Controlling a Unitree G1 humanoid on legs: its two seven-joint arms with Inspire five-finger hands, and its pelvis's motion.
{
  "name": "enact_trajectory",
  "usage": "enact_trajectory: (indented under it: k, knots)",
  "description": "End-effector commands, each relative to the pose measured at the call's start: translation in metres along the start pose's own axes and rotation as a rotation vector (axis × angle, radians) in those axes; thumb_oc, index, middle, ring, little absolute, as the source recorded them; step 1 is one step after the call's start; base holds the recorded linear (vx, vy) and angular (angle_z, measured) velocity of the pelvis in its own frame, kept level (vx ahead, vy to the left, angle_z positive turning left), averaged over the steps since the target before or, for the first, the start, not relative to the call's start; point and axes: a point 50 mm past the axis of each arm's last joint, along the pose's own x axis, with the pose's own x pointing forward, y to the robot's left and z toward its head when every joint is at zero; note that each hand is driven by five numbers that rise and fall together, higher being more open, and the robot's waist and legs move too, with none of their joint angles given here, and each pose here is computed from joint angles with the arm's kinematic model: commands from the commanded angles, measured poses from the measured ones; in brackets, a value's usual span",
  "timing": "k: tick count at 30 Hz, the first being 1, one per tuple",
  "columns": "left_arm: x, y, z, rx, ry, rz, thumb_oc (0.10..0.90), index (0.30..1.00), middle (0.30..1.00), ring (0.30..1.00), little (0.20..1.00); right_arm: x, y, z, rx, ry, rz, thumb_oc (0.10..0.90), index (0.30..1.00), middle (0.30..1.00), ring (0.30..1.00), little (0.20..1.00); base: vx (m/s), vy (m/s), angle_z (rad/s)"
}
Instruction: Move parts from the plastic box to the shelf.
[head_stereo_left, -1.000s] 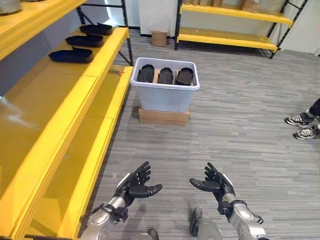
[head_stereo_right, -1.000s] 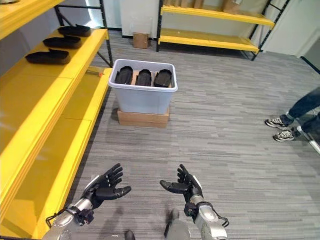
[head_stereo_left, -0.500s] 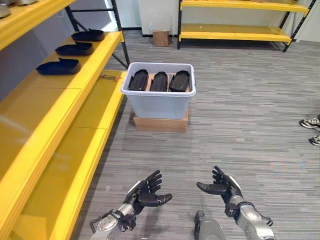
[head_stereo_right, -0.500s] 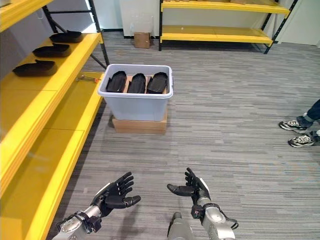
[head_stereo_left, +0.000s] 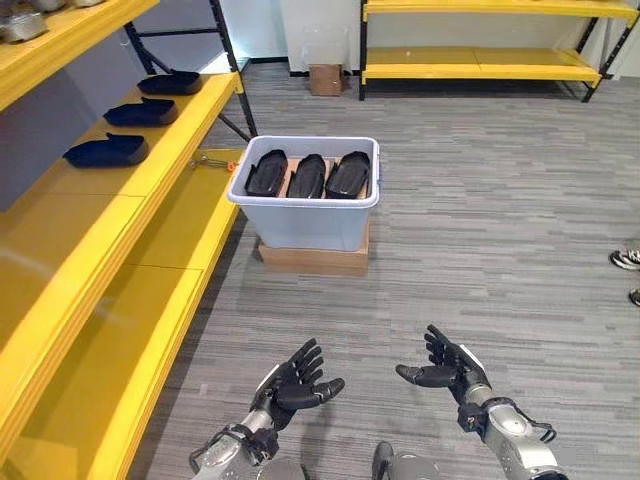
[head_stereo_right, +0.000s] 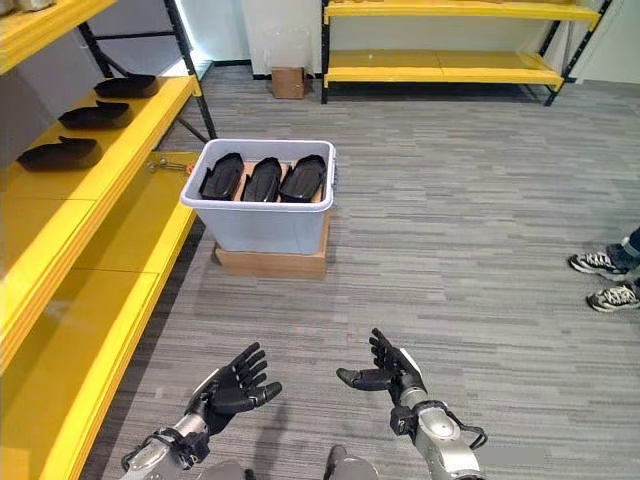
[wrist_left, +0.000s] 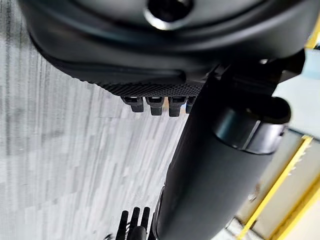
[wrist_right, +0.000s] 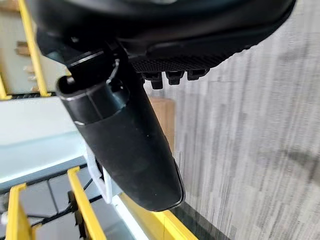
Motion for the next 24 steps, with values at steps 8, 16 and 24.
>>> enact_trajectory:
  k: [8,16,24]
  knots:
    - [-0.005,0.011,0.036,-0.089,-0.311,0.029,0.900,1.000,1.000,1.000,1.000,0.003,0.005,0.055,-0.139,-0.299,0.015,0.900,1.000,1.000,1.000,1.000,0.37,0.256,-0.32]
    - [-0.008,0.025,0.054,0.075,-0.304,0.061,0.900,1.000,1.000,1.000,1.000,-0.005,0.009,0.041,-0.053,-0.284,-0.021,0.900,1.000,1.000,1.000,1.000,0.34,0.297,0.00]
    - [-0.004,0.024,0.061,0.137,-0.280,0.039,0.900,1.000,1.000,1.000,1.000,0.001,0.020,0.050,-0.065,-0.322,-0.033,0.900,1.000,1.000,1.000,1.000,0.19,0.287,-0.08]
